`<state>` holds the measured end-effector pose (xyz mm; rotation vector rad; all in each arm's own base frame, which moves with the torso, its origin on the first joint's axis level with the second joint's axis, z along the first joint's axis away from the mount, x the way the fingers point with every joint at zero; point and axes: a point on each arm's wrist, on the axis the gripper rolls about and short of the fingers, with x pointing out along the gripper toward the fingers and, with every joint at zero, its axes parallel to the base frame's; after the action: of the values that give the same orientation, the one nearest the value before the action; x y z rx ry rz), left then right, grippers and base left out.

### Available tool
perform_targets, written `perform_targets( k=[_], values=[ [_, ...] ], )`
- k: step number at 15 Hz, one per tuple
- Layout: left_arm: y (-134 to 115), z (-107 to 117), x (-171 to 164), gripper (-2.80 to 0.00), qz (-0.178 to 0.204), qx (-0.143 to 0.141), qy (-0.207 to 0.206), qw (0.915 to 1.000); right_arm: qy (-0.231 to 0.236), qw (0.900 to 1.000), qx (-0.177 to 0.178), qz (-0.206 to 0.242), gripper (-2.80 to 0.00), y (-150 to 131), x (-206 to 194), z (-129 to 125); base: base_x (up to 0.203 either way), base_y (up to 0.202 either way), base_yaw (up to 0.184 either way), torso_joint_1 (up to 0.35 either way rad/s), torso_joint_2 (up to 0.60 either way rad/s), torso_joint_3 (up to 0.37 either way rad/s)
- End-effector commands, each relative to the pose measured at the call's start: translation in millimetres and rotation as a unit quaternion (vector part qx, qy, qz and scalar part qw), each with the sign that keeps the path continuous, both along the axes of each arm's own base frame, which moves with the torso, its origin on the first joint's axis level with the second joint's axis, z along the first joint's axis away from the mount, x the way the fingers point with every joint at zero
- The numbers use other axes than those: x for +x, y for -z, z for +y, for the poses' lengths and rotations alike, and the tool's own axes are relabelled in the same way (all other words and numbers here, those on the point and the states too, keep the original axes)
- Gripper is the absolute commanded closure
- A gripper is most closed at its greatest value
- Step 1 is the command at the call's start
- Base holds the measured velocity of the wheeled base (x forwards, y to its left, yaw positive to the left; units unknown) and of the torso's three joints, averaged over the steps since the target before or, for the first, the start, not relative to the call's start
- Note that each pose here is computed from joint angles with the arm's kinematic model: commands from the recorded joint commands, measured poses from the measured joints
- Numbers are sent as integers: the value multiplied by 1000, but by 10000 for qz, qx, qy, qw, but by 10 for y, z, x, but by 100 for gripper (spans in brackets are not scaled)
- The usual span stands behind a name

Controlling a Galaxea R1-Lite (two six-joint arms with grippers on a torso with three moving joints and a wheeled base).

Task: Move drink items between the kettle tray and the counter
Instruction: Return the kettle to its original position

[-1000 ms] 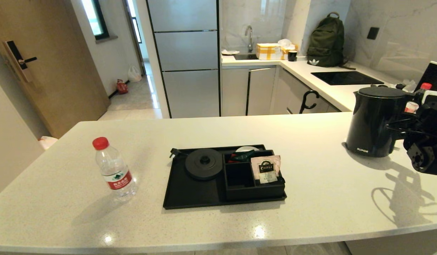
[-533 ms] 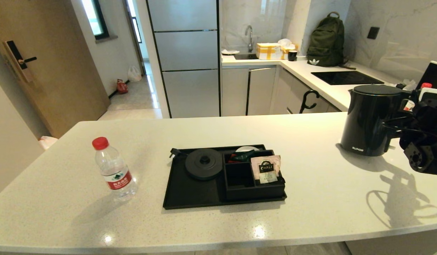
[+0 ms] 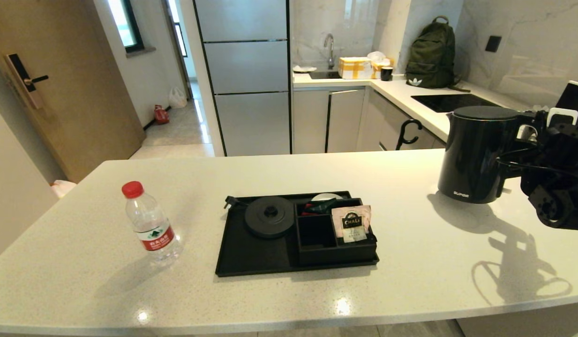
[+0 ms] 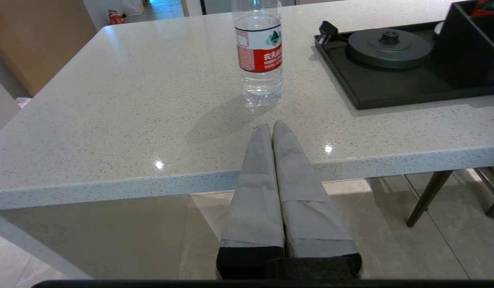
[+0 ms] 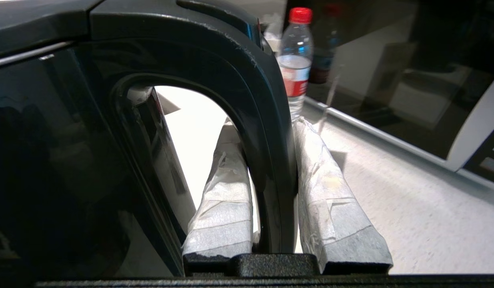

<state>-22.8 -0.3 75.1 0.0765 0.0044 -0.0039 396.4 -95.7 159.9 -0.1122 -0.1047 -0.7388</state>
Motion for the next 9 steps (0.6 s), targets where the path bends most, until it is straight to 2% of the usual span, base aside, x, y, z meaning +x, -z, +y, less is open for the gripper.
perform_targets(
  k=[1,6,9],
  values=[
    [0,0,1,0,6,1,2,10000,-208,9998,15,-79,0,-107,-74,281,0,0,0,0,0,0],
    [0,0,0,0,0,1,5,10000,-567,9982,170,-92,0,-158,-208,848,0,0,0,0,0,0],
    [0,0,1,0,5,1,5,10000,-636,9976,196,-190,0,-229,-250,999,0,0,0,0,0,0]
  ],
)
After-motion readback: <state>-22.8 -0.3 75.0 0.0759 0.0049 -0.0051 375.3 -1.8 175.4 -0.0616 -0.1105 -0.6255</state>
